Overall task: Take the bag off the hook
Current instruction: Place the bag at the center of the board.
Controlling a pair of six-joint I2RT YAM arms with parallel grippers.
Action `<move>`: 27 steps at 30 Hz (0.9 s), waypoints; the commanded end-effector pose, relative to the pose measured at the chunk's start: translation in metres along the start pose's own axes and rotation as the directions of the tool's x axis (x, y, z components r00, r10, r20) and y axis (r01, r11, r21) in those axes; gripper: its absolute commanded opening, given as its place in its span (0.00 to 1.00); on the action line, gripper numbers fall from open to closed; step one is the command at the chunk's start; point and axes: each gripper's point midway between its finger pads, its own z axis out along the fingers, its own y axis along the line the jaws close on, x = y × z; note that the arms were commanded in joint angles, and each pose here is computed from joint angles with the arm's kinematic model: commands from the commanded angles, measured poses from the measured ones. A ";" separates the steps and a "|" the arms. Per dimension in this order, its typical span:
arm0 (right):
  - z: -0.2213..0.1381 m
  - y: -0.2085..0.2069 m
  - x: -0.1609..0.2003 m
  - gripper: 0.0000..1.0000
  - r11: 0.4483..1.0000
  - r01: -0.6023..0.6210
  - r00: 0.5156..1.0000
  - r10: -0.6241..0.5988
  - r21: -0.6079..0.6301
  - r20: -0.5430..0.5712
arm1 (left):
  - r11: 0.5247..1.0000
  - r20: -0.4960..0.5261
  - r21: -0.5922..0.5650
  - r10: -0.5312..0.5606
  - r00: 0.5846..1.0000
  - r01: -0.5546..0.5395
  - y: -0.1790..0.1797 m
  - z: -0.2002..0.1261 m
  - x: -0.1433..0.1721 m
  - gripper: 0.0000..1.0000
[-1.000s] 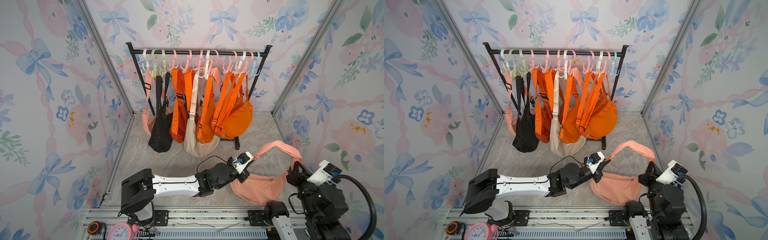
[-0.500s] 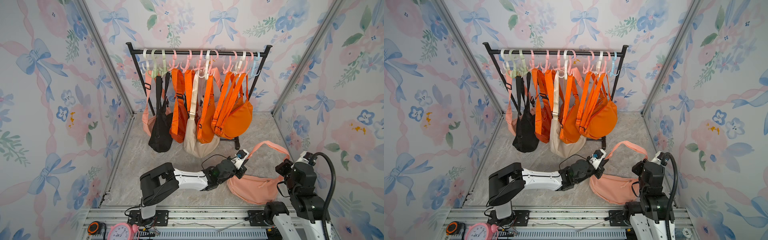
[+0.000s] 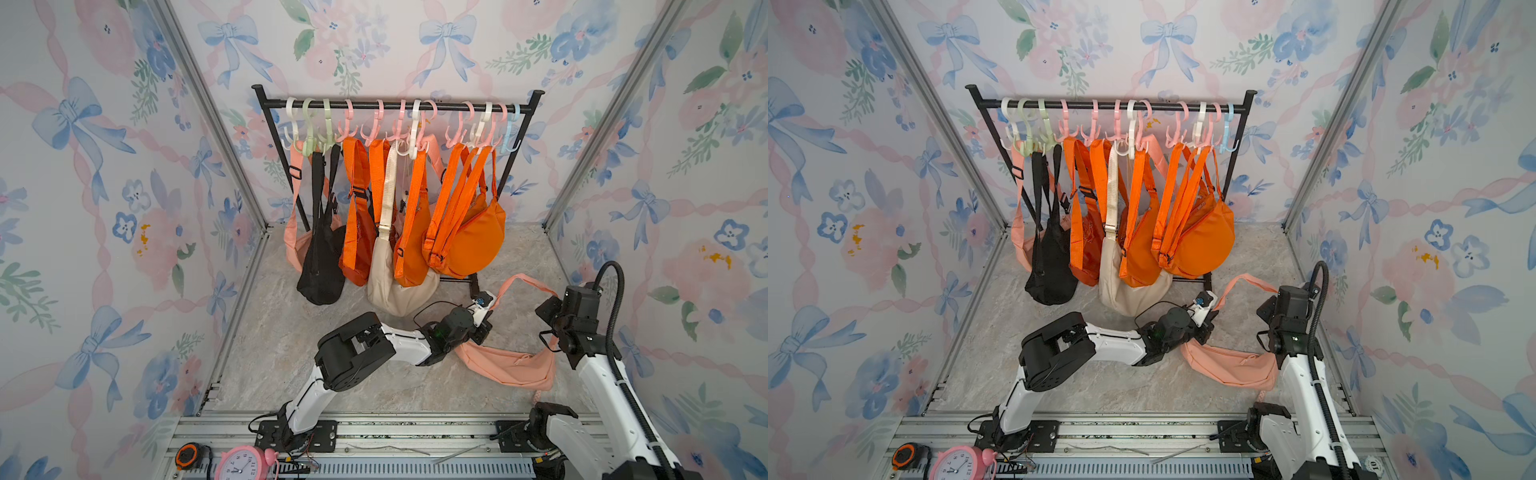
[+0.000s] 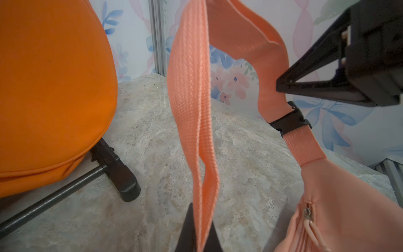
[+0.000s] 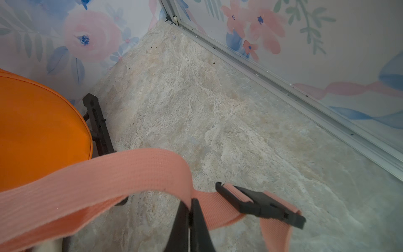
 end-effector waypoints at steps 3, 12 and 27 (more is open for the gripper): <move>0.025 0.002 0.004 0.01 0.999 -0.031 1.000 0.031 -0.019 0.000 | 1.000 -0.027 0.016 -0.025 0.999 0.026 -0.006 0.019 0.012 0.00; 0.044 0.001 0.008 0.26 0.999 -0.033 0.999 0.033 -0.007 -0.010 | 0.999 -0.037 -0.034 -0.017 0.999 0.016 0.010 0.036 0.020 0.46; 0.049 0.021 -0.006 0.82 0.994 -0.028 1.000 0.028 -0.103 -0.005 | 0.993 0.064 -0.109 0.040 0.997 -0.033 0.032 0.007 -0.048 0.68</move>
